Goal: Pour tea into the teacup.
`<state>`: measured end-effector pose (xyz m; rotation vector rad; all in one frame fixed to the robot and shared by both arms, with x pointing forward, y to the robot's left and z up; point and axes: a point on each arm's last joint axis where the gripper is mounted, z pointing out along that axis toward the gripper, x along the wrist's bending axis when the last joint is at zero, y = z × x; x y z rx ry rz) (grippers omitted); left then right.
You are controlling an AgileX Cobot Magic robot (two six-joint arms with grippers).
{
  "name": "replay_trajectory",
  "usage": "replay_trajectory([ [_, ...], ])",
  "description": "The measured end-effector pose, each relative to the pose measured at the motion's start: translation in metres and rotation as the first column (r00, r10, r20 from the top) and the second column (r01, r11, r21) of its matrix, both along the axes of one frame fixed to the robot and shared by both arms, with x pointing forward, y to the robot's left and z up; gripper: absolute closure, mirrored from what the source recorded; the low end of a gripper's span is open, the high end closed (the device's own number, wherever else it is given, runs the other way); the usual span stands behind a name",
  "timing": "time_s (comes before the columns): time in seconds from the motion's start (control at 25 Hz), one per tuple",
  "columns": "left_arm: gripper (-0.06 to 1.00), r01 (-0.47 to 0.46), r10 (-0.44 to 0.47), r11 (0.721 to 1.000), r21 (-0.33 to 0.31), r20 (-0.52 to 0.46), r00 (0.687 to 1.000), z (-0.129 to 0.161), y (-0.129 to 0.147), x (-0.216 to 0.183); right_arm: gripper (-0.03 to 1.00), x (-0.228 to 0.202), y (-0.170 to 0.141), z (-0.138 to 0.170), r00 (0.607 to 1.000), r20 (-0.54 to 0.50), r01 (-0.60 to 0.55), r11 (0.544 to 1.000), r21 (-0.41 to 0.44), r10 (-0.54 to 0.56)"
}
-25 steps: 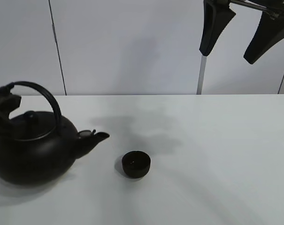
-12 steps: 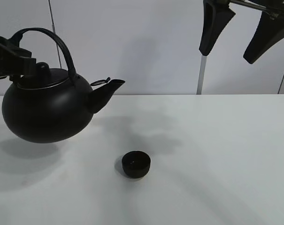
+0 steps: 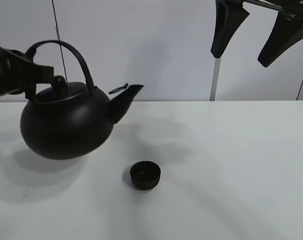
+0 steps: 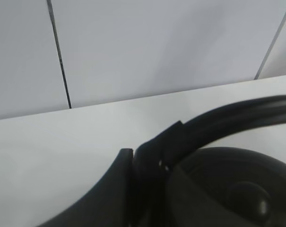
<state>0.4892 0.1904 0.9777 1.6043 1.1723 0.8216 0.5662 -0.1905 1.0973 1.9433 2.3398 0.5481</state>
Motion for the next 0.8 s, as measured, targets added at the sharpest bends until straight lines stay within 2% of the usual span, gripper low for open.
replay_trajectory([
  [0.24, 0.85, 0.052, -0.052, 0.996, 0.070, 0.003, 0.999, -0.025, -0.016, 0.004, 0.42, 0.000, 0.000, 0.000, 1.000, 0.000, 0.000, 1.000, 0.000, 0.000],
  [0.48, 0.85, 0.074, -0.086, 0.984, 0.160, 0.073, 0.994, -0.025, -0.018, 0.007, 0.42, 0.000, 0.000, 0.000, 1.000, 0.000, 0.000, 1.000, 0.000, 0.000],
  [0.8, 0.85, 0.066, -0.082, 0.984, 0.166, 0.091, 0.992, -0.023, -0.018, 0.008, 0.42, 0.000, 0.000, 0.000, 1.000, 0.002, 0.000, 1.000, -0.003, 0.000],
])
